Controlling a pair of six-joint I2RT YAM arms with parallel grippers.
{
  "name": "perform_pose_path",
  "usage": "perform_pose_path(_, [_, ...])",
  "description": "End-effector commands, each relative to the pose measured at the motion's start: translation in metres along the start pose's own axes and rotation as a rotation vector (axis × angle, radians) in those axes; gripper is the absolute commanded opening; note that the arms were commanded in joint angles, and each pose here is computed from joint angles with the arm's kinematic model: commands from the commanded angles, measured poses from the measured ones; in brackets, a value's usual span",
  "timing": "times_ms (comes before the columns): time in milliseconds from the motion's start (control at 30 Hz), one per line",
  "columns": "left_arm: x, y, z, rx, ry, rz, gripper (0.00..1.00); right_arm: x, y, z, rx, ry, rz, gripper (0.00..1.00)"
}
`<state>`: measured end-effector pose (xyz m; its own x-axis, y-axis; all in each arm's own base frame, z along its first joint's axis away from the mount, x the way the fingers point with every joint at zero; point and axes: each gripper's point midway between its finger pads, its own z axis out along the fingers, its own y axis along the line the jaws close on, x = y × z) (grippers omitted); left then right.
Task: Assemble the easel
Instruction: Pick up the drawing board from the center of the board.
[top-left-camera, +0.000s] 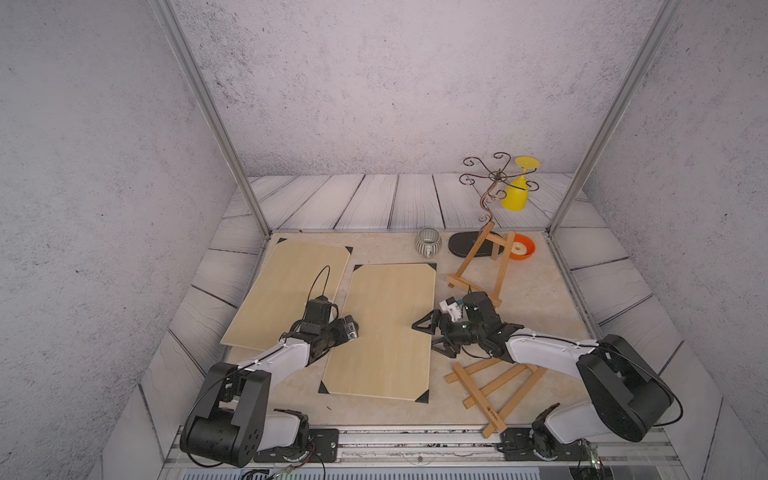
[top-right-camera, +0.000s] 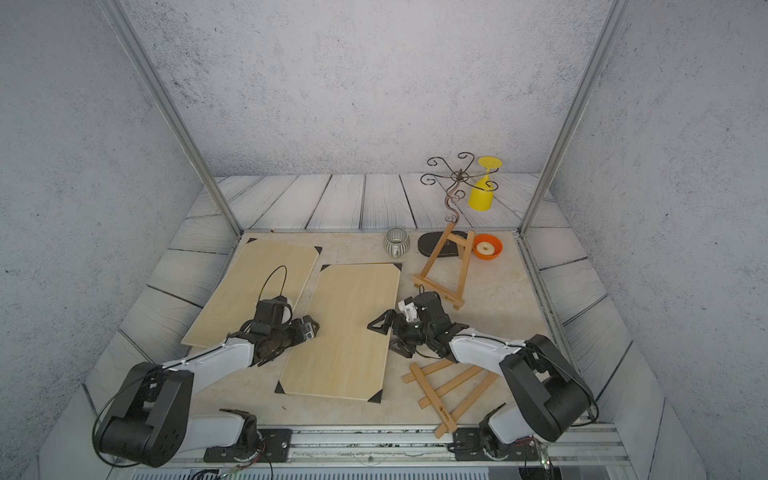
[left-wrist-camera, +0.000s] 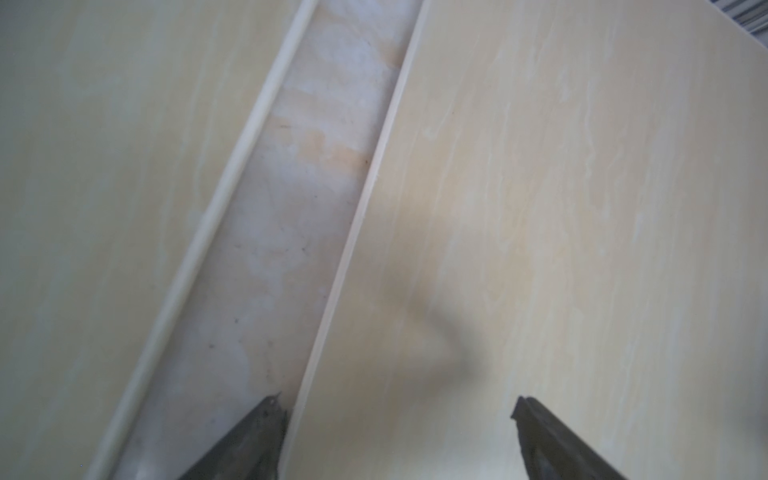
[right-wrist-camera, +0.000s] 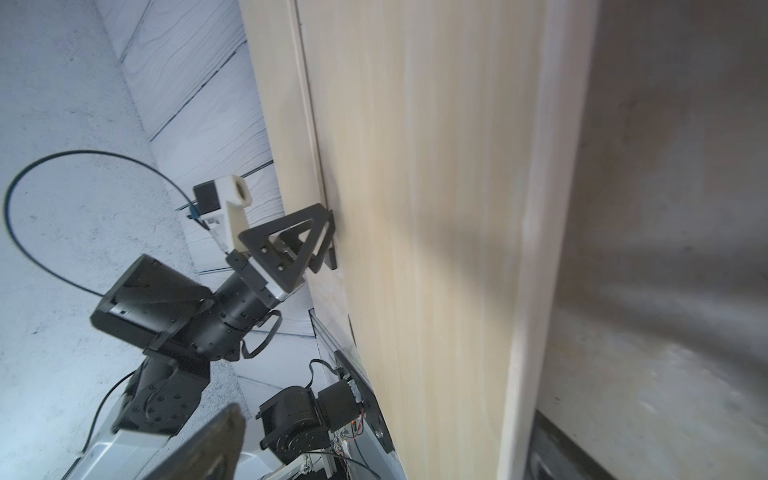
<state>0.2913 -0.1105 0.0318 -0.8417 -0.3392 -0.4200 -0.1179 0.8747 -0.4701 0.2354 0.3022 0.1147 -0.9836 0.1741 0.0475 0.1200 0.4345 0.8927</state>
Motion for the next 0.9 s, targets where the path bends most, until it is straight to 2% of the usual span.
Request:
perform_pose_path(0, [0.08,0.002,-0.002,0.039,0.314,-0.099,0.89,0.008,0.07,-0.008,-0.183,0.036,-0.166,0.99])
perform_pose_path(167, [0.078,0.003,-0.003,0.026,0.308,-0.093,0.89,0.008,0.065,-0.009,-0.131,0.039,-0.16,1.0])
perform_pose_path(267, [0.077,0.004,-0.003,0.017,0.301,-0.089,0.89,0.008,0.052,-0.017,-0.023,0.011,-0.169,0.96])
perform_pose_path(333, [0.075,0.004,-0.003,0.013,0.297,-0.088,0.89,0.007,0.048,-0.024,0.053,-0.012,-0.194,0.89])
perform_pose_path(567, [0.074,0.0,-0.002,0.034,0.297,-0.088,0.89,0.005,0.061,-0.024,0.032,-0.003,-0.21,0.7])
perform_pose_path(700, [0.073,-0.001,-0.004,0.041,0.29,-0.083,0.88,0.003,0.062,-0.028,0.093,-0.008,-0.242,0.58])
perform_pose_path(800, [0.071,-0.001,-0.006,0.04,0.277,-0.079,0.88,0.002,0.059,-0.033,0.147,-0.018,-0.251,0.45])
perform_pose_path(867, [0.069,-0.002,-0.007,0.044,0.266,-0.078,0.88,0.0,0.057,-0.035,0.173,-0.032,-0.25,0.41])
